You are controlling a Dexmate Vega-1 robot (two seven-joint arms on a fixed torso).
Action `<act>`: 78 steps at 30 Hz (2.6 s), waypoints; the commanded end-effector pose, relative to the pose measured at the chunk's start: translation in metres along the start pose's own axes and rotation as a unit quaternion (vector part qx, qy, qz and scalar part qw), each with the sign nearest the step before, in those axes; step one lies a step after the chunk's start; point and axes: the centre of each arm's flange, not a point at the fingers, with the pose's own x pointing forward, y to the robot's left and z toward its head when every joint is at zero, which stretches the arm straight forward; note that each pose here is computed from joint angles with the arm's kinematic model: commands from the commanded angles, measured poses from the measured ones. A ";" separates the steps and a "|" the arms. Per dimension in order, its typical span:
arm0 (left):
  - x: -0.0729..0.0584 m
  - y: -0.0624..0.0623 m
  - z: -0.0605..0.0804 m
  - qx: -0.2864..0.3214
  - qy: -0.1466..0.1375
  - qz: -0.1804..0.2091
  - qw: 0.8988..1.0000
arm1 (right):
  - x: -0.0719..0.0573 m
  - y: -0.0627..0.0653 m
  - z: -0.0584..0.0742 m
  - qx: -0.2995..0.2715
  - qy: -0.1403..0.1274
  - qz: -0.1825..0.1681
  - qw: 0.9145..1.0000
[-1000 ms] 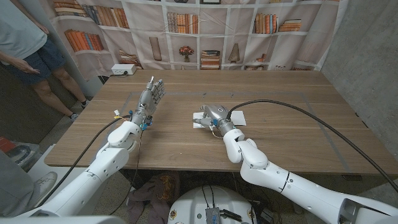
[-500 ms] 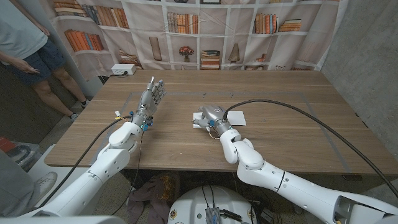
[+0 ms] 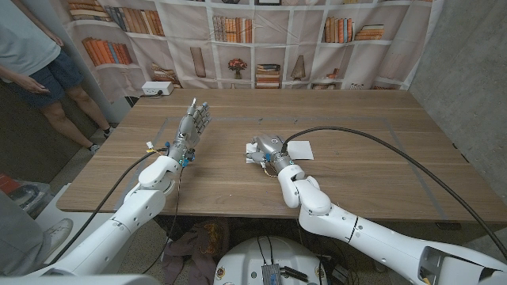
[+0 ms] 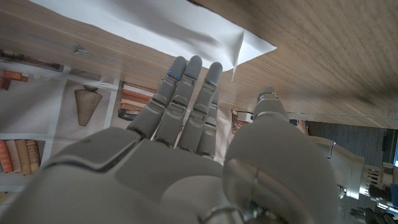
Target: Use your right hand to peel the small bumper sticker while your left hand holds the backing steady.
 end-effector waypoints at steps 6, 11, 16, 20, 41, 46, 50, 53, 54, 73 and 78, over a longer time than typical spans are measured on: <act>0.006 0.001 0.002 0.000 0.001 -0.007 1.000 | 0.004 0.006 -0.002 -0.008 0.012 0.005 1.000; 0.005 0.001 0.001 0.000 0.002 -0.005 1.000 | 0.004 0.007 -0.001 -0.010 0.008 0.009 1.000; 0.003 0.003 0.000 0.000 0.005 -0.002 1.000 | 0.003 0.009 -0.001 -0.018 0.006 0.012 1.000; 0.002 0.003 0.000 0.000 0.006 0.000 1.000 | 0.004 0.010 -0.002 -0.021 0.008 0.013 1.000; 0.007 0.003 0.000 -0.001 0.002 -0.002 1.000 | 0.005 0.014 -0.004 -0.024 0.007 0.018 1.000; 0.008 0.002 -0.001 -0.003 0.003 -0.004 1.000 | 0.004 0.015 -0.004 -0.025 0.000 0.022 0.999; 0.008 0.002 0.000 0.000 0.004 -0.002 1.000 | 0.004 0.016 -0.003 -0.024 -0.008 0.022 0.999; 0.008 0.002 0.000 0.000 0.003 0.000 1.000 | 0.004 0.016 -0.003 -0.024 -0.010 0.023 0.999; 0.008 0.001 0.000 -0.001 0.002 -0.002 1.000 | 0.004 0.016 -0.003 -0.022 -0.010 0.024 0.999; 0.017 -0.003 0.000 0.001 0.008 -0.010 1.000 | 0.001 0.004 -0.012 0.027 -0.003 -0.006 1.000; 0.018 -0.004 0.000 0.002 0.008 -0.012 1.000 | -0.001 -0.002 -0.017 0.045 0.009 -0.021 0.999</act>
